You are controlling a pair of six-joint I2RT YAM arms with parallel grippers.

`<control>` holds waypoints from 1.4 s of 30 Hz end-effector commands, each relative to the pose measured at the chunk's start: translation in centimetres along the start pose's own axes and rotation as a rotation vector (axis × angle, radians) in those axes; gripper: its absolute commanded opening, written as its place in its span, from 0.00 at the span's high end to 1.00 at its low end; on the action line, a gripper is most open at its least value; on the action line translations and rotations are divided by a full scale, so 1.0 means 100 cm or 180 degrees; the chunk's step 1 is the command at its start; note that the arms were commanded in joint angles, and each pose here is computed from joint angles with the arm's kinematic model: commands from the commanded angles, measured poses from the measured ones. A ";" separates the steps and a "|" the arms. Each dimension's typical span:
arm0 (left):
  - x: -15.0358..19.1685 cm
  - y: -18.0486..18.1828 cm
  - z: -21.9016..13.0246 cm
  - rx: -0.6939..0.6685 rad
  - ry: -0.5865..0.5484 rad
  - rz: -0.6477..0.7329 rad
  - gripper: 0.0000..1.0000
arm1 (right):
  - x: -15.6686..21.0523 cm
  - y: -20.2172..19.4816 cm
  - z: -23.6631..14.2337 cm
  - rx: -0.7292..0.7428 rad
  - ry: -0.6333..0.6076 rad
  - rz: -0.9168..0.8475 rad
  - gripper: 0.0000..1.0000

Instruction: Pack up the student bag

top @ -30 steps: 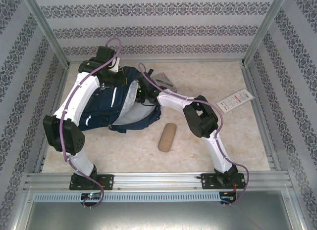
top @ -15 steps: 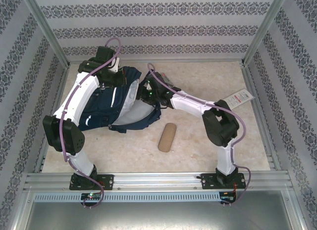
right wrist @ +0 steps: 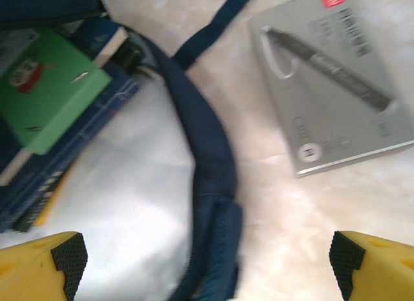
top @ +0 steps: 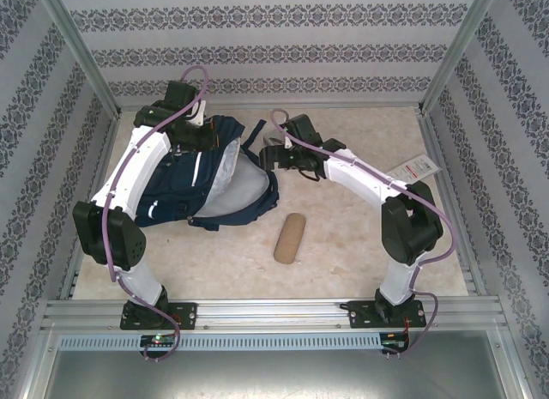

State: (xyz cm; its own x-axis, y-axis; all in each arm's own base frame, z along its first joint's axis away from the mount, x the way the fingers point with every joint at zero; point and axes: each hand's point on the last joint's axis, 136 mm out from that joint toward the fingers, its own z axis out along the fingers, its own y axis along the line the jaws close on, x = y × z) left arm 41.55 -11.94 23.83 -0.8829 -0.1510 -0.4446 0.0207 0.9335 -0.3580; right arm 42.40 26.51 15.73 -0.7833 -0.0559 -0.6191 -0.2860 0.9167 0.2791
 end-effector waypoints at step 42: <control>-0.011 -0.005 -0.035 0.0063 -0.0325 -0.0030 1.00 | 0.012 -0.093 0.108 0.0260 0.0876 -0.0834 0.02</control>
State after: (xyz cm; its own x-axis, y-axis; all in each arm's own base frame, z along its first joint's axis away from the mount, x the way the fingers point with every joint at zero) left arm 40.67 -11.41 24.16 -0.8782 -0.1565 -0.4520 0.0139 0.9362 -0.3511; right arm 50.22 21.88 5.04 -0.8082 -0.3668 -0.4607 -0.4358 0.8987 0.0490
